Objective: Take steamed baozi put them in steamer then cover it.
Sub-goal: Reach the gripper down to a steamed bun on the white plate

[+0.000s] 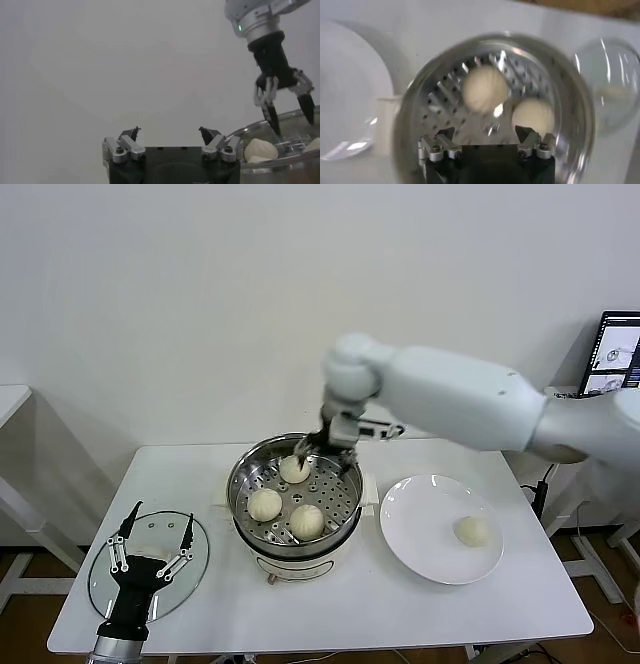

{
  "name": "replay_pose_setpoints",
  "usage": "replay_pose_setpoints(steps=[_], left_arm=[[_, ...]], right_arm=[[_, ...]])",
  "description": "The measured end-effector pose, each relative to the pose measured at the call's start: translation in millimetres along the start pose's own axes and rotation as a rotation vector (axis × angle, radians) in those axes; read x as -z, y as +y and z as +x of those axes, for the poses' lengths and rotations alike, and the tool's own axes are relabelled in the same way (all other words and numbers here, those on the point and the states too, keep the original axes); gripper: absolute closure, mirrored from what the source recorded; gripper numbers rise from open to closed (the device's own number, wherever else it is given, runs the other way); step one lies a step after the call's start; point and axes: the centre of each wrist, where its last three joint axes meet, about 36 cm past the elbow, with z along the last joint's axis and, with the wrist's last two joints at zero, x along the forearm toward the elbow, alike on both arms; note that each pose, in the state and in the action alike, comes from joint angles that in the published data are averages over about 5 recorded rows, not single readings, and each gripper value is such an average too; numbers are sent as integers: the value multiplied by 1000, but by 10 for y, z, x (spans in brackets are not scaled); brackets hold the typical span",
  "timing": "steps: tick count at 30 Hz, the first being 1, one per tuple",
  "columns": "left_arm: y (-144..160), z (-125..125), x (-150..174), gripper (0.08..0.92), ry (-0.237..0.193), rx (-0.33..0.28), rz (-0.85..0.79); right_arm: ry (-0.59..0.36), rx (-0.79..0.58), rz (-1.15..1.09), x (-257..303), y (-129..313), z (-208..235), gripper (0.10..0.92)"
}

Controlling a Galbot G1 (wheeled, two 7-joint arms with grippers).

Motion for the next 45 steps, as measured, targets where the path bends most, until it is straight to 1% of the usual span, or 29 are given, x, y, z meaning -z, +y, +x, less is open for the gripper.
replay_pose_setpoints(steps=[5,10,15,20,25,32,41,45], left_arm=[[0,-25,3,177,-1,-1,-1],[0,-38,14,177,0,-1,-1],[6,-38,17,177,4,1,-3],[4,-27,17,177,9,2,-4],[2,-18,24,177,11,4,-4],[9,-2,27,177,14,5,-6],[7,-2,26,177,14,5,-5],[10,-10,17,177,14,6,-6]], right_arm=[[0,-22,-384,-543,725,147,200],[-1,-11,-701,-913,1550,77,200],[3,18,-924,-1065,2296,-131,200],[1,63,-1058,-1048,2811,-428,200],[-3,111,-1128,-963,3101,-731,200],[0,154,-1177,-846,3331,-1085,200],[17,165,-1200,-767,3431,-1358,200],[22,162,-1200,-749,3428,-1411,235]])
